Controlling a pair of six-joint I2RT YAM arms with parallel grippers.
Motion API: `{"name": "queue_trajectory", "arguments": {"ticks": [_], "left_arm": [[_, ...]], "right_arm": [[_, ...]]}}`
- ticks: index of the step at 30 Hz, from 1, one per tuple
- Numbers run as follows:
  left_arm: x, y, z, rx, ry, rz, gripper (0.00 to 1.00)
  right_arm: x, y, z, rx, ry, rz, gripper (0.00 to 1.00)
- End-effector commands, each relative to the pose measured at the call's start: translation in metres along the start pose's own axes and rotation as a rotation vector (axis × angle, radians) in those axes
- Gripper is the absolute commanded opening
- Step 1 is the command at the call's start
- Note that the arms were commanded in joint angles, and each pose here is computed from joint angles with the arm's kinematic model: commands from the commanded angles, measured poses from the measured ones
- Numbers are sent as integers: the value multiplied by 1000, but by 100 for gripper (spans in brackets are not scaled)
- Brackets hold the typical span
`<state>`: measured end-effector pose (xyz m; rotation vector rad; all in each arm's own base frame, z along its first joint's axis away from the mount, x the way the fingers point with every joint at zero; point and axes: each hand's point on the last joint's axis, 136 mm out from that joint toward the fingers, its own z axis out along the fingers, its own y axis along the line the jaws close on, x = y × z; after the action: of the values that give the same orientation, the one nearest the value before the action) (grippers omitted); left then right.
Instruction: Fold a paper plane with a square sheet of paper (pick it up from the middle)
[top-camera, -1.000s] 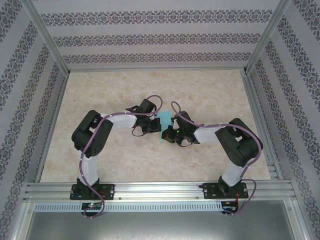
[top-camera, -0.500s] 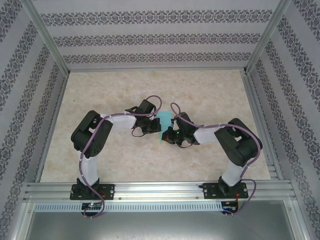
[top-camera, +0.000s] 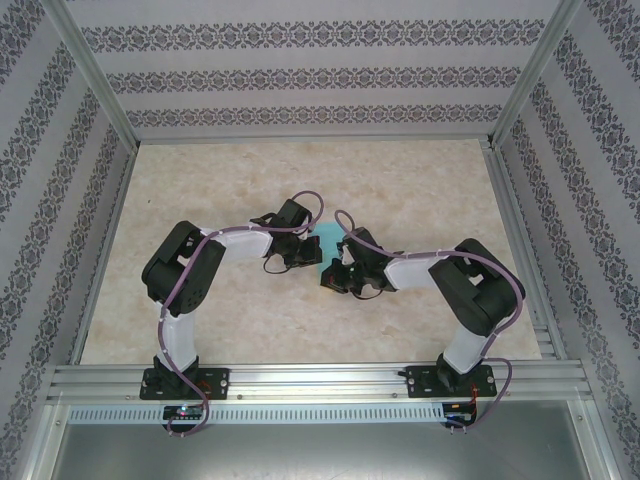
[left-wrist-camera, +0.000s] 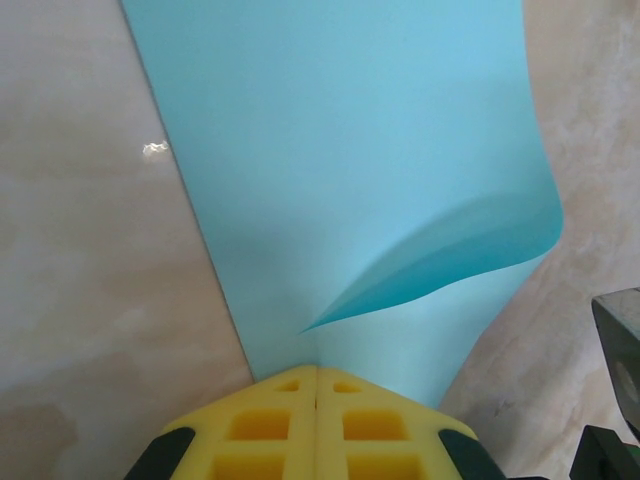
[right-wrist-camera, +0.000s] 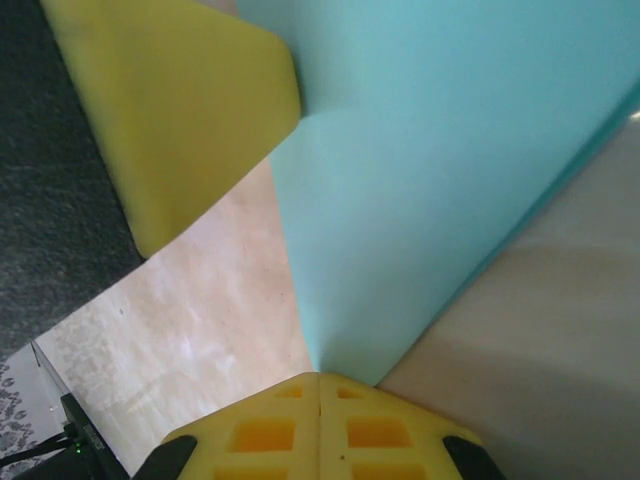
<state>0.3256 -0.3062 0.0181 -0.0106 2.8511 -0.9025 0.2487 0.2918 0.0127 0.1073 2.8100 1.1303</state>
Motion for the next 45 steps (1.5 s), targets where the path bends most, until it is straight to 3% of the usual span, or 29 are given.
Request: {"name": "queue_trajectory", "arguments": {"ticks": [1, 7, 14, 26, 35, 45], "left_arm": [[32, 38, 14, -132, 79, -50, 0], [31, 35, 13, -126, 77, -44, 1], [28, 32, 12, -121, 76, -31, 1], [23, 26, 11, -110, 74, -6, 1], [24, 27, 11, -119, 77, -3, 1], [7, 4, 6, -66, 55, 37, 1]], "right_arm": [[5, -9, 4, 57, 21, -12, 5], [-26, 18, -30, 13, -119, -41, 6], [-55, -1, -46, 40, -181, 1, 6], [-64, -5, -23, 57, -117, -10, 6], [-57, -33, -12, 140, -80, 46, 4], [-64, -7, -29, 94, -116, 5, 4]]}}
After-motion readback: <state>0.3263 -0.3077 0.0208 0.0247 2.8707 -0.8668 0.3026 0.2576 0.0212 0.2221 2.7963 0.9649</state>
